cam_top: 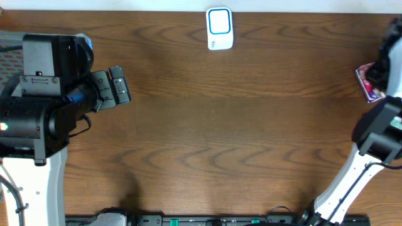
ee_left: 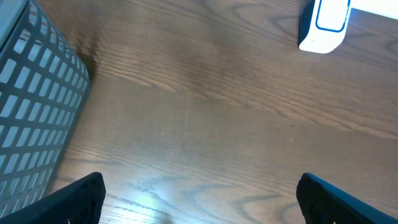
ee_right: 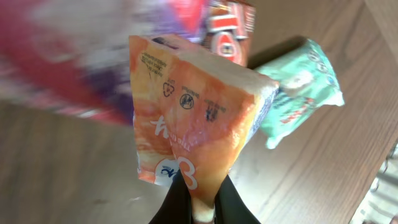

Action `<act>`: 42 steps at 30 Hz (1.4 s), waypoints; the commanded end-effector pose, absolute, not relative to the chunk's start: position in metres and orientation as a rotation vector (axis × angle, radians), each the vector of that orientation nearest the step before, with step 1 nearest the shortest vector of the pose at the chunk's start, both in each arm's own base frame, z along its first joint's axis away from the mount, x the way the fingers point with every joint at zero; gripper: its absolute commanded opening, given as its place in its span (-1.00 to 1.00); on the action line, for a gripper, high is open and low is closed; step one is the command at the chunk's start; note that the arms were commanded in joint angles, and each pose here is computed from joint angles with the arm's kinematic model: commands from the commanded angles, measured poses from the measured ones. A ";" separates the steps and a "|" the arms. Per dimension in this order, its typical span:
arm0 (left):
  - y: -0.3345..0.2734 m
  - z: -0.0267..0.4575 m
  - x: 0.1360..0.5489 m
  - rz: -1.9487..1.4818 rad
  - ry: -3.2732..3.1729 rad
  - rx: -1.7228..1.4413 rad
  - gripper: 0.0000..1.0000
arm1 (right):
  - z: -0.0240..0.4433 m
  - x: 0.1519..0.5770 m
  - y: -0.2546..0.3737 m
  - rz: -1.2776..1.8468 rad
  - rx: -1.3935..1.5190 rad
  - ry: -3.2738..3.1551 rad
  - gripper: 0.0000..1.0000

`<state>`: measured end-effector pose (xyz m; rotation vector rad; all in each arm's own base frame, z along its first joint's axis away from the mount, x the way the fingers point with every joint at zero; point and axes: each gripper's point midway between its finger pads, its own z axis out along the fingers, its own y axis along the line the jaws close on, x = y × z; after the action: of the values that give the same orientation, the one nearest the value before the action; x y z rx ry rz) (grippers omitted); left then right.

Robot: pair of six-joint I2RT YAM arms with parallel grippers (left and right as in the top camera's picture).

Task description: Scan the item barcode

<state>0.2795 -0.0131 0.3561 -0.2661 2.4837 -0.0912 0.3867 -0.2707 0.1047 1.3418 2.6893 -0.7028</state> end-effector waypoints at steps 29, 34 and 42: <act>-0.011 0.357 0.279 -0.079 2.481 -0.262 0.96 | 0.206 0.382 -0.239 0.030 1.250 2.506 0.99; -0.011 0.357 0.279 -0.079 2.481 -0.262 0.96 | 0.275 0.371 -0.186 0.217 1.032 2.456 0.99; -0.011 0.357 0.279 -0.079 2.481 -0.262 0.96 | 0.310 0.328 -0.086 0.220 0.659 2.555 0.99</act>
<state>0.2794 -0.0131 0.3560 -0.2662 2.4844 -0.0910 0.3374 -0.1221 0.3143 0.8585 2.4825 0.2010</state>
